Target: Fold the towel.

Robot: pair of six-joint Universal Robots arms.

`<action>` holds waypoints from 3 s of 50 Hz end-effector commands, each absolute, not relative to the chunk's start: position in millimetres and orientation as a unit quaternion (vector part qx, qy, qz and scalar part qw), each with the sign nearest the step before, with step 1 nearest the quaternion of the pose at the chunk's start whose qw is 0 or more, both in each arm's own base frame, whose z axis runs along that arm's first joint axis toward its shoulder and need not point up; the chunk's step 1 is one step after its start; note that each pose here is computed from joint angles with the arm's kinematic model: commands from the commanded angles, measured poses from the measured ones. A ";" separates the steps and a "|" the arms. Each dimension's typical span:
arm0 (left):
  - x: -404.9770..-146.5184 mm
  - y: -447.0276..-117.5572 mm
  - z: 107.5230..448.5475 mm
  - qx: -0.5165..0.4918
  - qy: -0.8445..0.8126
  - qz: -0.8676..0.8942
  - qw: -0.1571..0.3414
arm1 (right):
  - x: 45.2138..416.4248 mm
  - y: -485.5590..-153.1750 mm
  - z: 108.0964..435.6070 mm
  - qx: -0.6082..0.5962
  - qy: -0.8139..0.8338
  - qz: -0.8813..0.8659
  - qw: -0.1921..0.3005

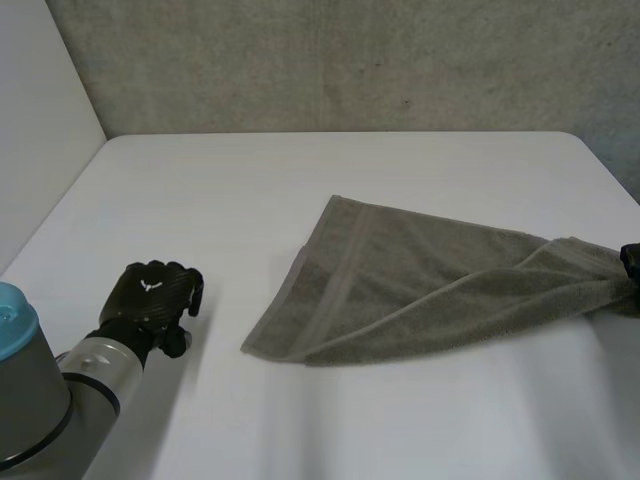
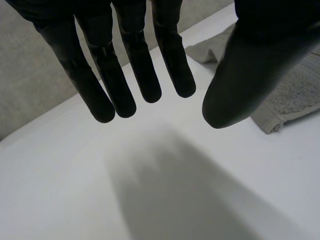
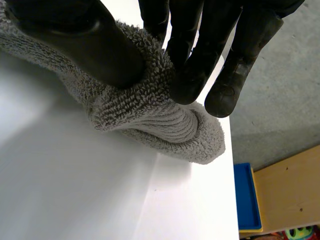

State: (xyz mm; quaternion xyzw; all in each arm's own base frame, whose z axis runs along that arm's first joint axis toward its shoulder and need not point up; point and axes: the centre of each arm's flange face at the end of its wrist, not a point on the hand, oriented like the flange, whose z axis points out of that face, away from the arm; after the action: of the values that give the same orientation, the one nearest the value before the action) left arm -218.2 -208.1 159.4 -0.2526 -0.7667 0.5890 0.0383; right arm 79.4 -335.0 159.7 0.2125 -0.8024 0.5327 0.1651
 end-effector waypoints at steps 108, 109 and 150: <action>-346.0 -344.1 377.6 -0.131 -0.525 0.836 0.093 | 184.9 -387.2 364.5 0.186 -0.386 0.892 0.144; -342.0 -345.1 377.8 -0.130 -0.531 0.832 0.089 | 188.1 -384.6 363.3 0.187 -0.395 0.890 0.129; -235.2 -255.9 218.4 -0.227 -0.755 0.613 0.051 | 202.0 -246.1 198.3 0.432 -0.777 0.458 -0.021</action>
State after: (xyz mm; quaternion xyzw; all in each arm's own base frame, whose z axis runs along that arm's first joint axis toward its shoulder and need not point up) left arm -238.1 -266.5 213.8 -0.2259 -0.7642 0.6023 0.0470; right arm 203.5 -249.8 181.2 0.4489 -0.7773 0.4406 -0.0152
